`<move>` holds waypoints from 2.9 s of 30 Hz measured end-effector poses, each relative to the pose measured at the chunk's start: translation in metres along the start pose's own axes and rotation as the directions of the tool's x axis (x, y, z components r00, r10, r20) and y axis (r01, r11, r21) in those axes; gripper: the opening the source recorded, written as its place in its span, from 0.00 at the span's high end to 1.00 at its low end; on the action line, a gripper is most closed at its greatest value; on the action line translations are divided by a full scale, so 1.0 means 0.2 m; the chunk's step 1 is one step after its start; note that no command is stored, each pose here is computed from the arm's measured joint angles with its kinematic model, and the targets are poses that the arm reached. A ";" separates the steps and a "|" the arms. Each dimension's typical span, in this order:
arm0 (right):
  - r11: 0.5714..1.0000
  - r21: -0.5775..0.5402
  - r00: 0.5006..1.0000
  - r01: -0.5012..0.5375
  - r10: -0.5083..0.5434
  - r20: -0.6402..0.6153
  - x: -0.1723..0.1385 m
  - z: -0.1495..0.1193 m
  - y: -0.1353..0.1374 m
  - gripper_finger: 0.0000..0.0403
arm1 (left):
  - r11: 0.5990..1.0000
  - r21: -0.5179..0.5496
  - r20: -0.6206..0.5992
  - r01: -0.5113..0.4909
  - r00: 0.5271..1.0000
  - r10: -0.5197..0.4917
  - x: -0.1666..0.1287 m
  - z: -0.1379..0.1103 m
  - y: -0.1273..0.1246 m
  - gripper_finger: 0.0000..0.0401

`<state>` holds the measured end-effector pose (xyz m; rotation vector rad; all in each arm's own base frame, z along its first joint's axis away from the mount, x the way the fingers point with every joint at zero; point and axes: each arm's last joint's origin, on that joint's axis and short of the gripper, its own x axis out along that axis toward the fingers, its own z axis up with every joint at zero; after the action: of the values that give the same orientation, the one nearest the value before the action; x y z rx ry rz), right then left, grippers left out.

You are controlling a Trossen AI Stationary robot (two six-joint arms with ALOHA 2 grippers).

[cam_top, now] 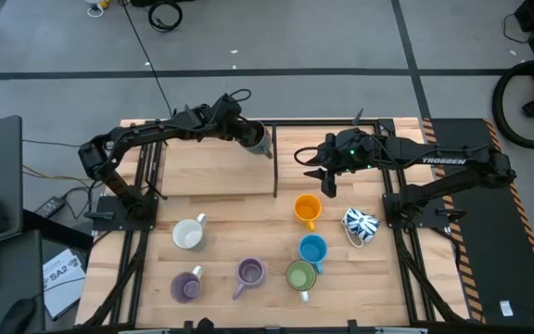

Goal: Place coffee mugs
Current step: Put the dark blue mug on the shelf

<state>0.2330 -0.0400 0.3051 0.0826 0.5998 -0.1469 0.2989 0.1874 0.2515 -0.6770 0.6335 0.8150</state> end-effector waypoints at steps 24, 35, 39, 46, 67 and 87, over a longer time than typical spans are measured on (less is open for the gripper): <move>1.000 0.000 1.000 0.000 0.000 0.000 0.00 0.00 0.00 0.62 | 1.000 0.008 -0.059 -0.015 0.998 0.015 0.11 -0.04 0.01 0.86; 1.000 0.000 1.000 0.000 0.000 0.000 0.00 0.00 0.00 0.62 | 1.000 0.008 -0.055 -0.009 0.998 0.010 0.11 -0.04 0.01 0.84; 1.000 0.000 1.000 0.000 0.000 0.000 0.00 0.00 0.00 0.62 | 1.000 0.006 -0.034 0.005 0.999 -0.005 0.11 -0.03 0.00 0.79; 1.000 0.000 1.000 0.000 0.000 0.000 0.00 0.00 0.00 0.62 | 1.000 0.002 -0.019 0.009 1.000 -0.009 0.11 -0.02 0.00 0.71; 1.000 0.000 1.000 0.000 0.000 0.000 0.00 0.00 0.00 0.62 | 1.000 0.004 0.017 0.030 0.999 -0.030 0.11 0.00 -0.01 0.52; 1.000 0.000 1.000 0.000 0.000 -0.001 0.00 0.00 0.00 0.62 | 0.999 0.001 0.039 0.043 0.998 -0.043 0.04 0.10 -0.06 0.52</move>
<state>0.2330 -0.0400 0.3050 0.0829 0.6007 -0.1474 0.3184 0.1992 0.2614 -0.6705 0.5821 0.7865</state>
